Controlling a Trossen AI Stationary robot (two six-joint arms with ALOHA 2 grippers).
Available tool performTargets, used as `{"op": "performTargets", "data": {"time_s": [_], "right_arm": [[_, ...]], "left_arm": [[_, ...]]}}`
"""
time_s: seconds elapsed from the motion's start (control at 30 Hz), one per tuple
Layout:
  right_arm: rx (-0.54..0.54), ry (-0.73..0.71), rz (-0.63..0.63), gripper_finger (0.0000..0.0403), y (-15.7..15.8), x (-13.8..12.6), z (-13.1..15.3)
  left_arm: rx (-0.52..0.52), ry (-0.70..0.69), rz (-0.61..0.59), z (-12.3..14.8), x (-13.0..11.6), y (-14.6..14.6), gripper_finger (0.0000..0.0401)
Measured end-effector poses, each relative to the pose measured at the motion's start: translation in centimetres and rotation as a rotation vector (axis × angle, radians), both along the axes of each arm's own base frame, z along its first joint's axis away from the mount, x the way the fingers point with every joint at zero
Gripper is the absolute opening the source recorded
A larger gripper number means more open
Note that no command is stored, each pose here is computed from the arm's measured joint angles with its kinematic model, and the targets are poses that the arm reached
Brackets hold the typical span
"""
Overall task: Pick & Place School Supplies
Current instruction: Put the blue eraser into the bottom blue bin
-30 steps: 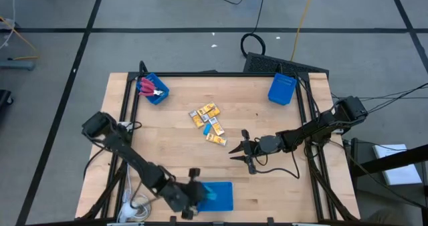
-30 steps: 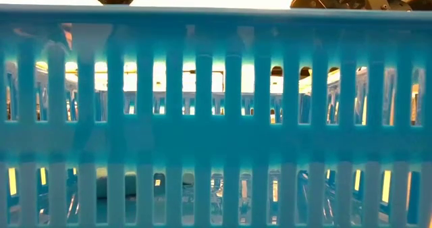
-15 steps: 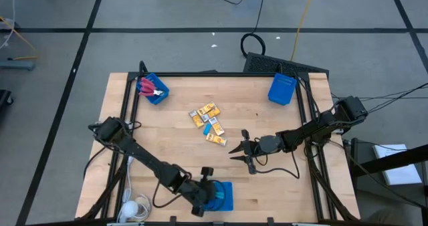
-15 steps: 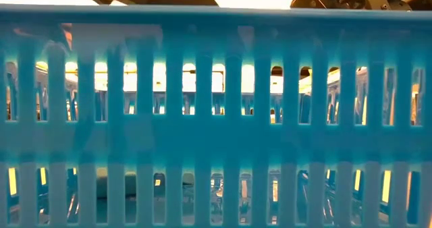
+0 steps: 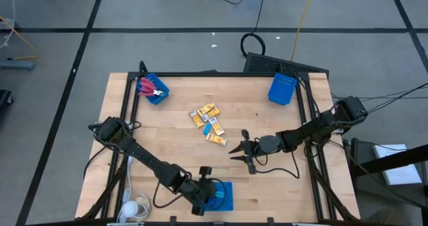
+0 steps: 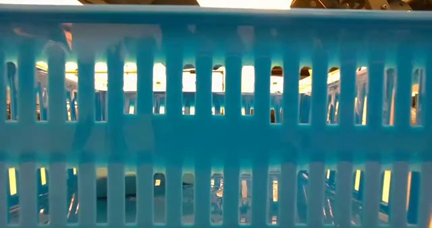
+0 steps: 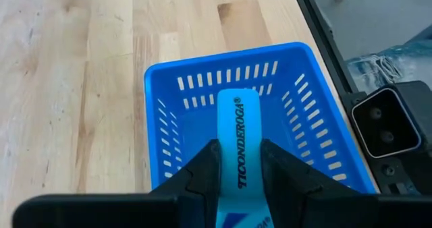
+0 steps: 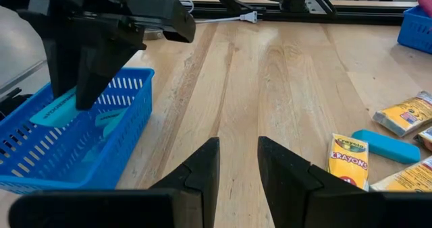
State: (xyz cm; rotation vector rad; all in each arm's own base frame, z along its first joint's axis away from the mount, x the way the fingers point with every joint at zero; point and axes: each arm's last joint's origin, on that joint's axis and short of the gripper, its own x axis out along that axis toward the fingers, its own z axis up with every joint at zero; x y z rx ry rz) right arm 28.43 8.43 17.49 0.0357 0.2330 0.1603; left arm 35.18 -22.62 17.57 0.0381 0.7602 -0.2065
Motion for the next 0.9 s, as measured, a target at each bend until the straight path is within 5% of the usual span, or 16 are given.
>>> {"op": "performTargets", "data": {"time_s": [0.23, 0.67, 0.9], "right_arm": [[0.0, 0.0, 0.0, 0.0091, 0.0, 0.0, 0.0], [0.0, 0.0, 0.0, 0.0091, 0.0, 0.0, 0.0], [0.0, 0.0, 0.0, 0.0091, 0.0, 0.0, 0.0]], "left_arm": [[-0.033, 0.017, 0.015, 0.0, 0.0, 0.0, 0.0098], [-0.009, 0.011, -0.003, 0.0, 0.0, 0.1, 0.0193], [0.032, -0.047, 0.071, 2.6, 0.1, 2.0, 0.0197]]}}
